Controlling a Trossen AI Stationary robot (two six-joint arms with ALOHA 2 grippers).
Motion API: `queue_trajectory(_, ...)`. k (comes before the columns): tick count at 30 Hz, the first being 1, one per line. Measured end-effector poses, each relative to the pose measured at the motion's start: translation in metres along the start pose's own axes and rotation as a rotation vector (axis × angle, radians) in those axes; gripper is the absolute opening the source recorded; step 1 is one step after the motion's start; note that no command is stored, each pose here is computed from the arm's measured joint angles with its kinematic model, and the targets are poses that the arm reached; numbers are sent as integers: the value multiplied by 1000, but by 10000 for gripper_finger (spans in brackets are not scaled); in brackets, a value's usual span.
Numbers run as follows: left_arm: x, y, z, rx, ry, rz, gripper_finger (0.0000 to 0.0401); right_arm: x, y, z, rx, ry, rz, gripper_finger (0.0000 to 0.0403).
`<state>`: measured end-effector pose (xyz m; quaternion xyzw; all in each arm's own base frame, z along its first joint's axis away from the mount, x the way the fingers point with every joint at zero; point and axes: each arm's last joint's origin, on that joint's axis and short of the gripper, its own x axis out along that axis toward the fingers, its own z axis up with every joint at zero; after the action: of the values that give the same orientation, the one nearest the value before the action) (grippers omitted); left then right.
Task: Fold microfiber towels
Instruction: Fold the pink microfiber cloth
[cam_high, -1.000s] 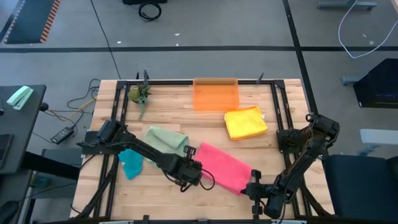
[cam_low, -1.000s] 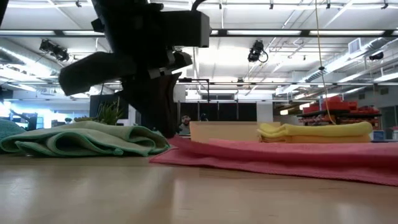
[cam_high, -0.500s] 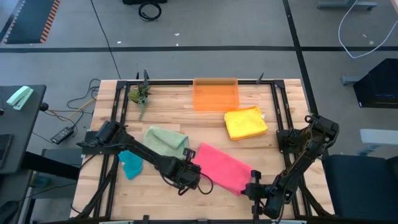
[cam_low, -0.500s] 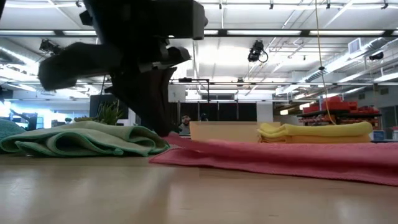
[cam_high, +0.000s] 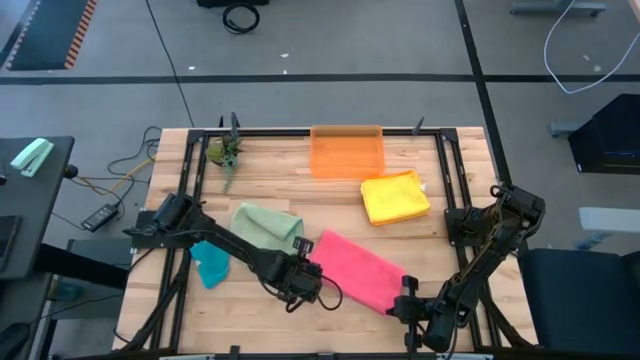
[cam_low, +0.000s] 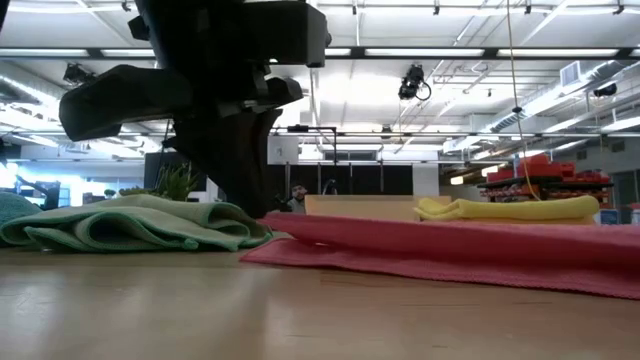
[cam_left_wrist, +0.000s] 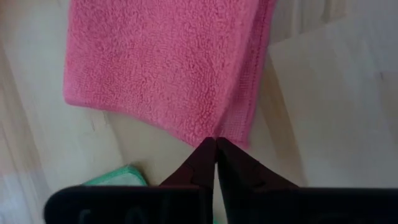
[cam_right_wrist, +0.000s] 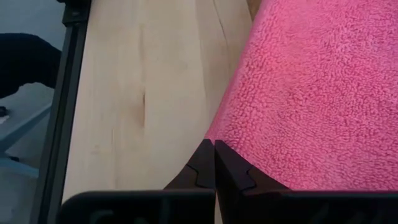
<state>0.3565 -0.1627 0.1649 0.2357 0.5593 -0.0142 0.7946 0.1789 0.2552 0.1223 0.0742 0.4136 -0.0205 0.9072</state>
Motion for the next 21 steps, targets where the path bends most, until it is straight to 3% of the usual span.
queue_trajectory(11, 0, 1, 0, -1, -2, 3, 133, 0, 0, 0, 1, 1, 1, 14)
queue_trajectory(17, -1, 9, -3, -8, 29, 21, 145, 0, 0, 0, -3, 0, 2, 58)
queue_trajectory(21, -13, 21, -7, -27, 43, 36, 135, -3, 1, 2, 65, 16, 24, 107)
